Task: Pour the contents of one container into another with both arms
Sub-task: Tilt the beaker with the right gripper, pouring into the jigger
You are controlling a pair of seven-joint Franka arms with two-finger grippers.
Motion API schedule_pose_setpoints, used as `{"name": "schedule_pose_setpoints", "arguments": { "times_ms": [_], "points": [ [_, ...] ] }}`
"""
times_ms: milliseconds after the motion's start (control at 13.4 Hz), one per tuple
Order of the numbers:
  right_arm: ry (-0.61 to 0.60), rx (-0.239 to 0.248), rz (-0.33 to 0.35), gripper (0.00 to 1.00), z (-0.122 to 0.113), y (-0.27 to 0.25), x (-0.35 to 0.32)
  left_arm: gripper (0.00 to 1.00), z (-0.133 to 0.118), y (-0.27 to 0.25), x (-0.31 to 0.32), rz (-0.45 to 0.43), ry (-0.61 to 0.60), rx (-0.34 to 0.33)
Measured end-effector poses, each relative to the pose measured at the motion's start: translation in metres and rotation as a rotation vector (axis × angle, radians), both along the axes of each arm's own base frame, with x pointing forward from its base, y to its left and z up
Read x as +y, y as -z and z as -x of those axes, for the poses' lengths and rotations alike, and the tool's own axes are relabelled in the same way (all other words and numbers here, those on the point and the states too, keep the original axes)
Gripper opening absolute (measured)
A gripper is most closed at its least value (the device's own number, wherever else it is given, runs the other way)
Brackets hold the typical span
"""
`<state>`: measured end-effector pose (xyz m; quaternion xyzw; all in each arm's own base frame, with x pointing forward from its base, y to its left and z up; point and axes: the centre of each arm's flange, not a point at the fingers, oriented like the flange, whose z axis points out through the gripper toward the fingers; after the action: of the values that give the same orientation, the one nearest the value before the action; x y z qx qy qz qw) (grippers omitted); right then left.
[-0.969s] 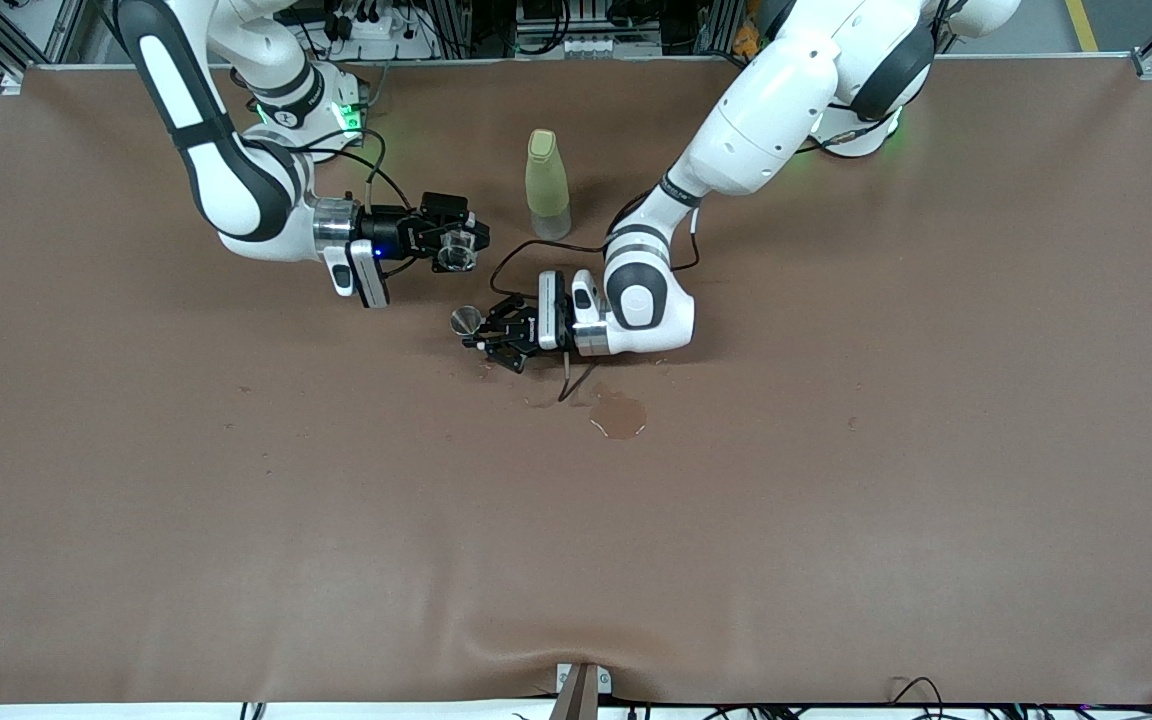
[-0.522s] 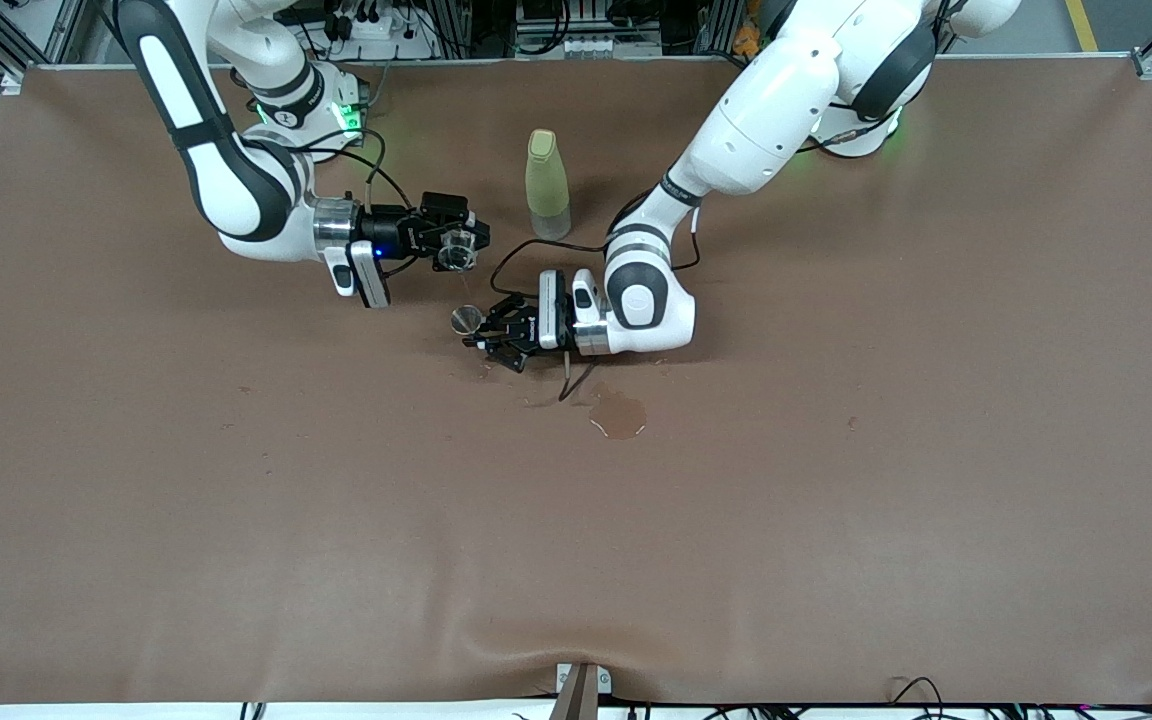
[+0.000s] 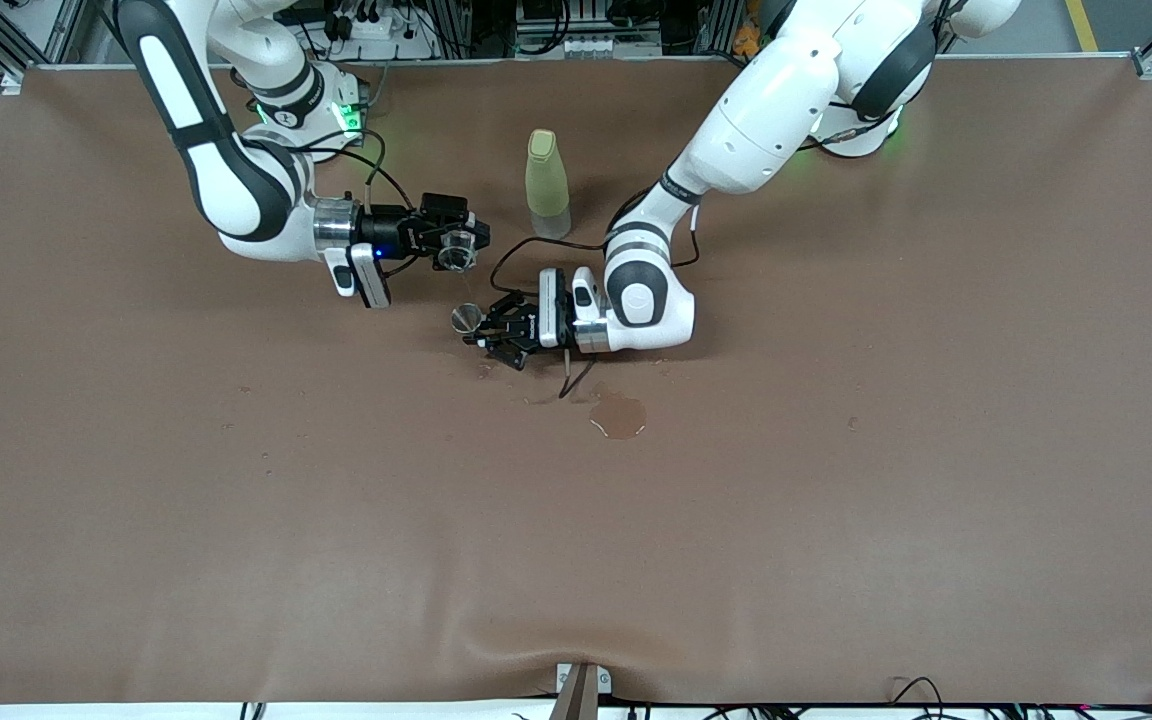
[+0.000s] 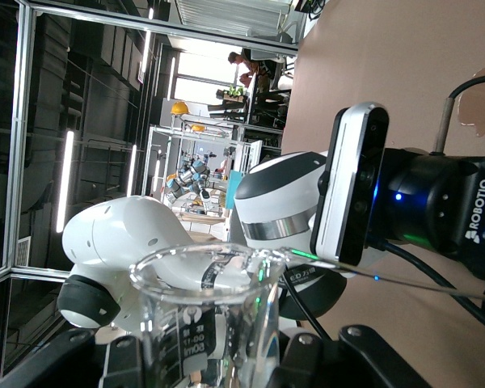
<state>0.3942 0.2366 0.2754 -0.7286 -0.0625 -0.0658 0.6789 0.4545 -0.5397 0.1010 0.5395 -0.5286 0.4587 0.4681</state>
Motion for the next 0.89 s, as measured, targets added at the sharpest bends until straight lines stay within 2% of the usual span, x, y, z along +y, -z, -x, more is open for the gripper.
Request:
{"name": "schedule_pose_setpoints", "arguments": {
  "times_ms": [373, 894],
  "points": [
    [0.003, 0.018, 0.001, 0.16, 0.0, 0.0, -0.001, 0.21, 0.007, 0.002, 0.002, -0.005, 0.004, 0.014],
    [0.018, 0.02, -0.006, 0.16, -0.003, -0.001, -0.002, 0.21, 0.013, 0.004, 0.002, -0.008, 0.01, 0.025]
  ]
}}
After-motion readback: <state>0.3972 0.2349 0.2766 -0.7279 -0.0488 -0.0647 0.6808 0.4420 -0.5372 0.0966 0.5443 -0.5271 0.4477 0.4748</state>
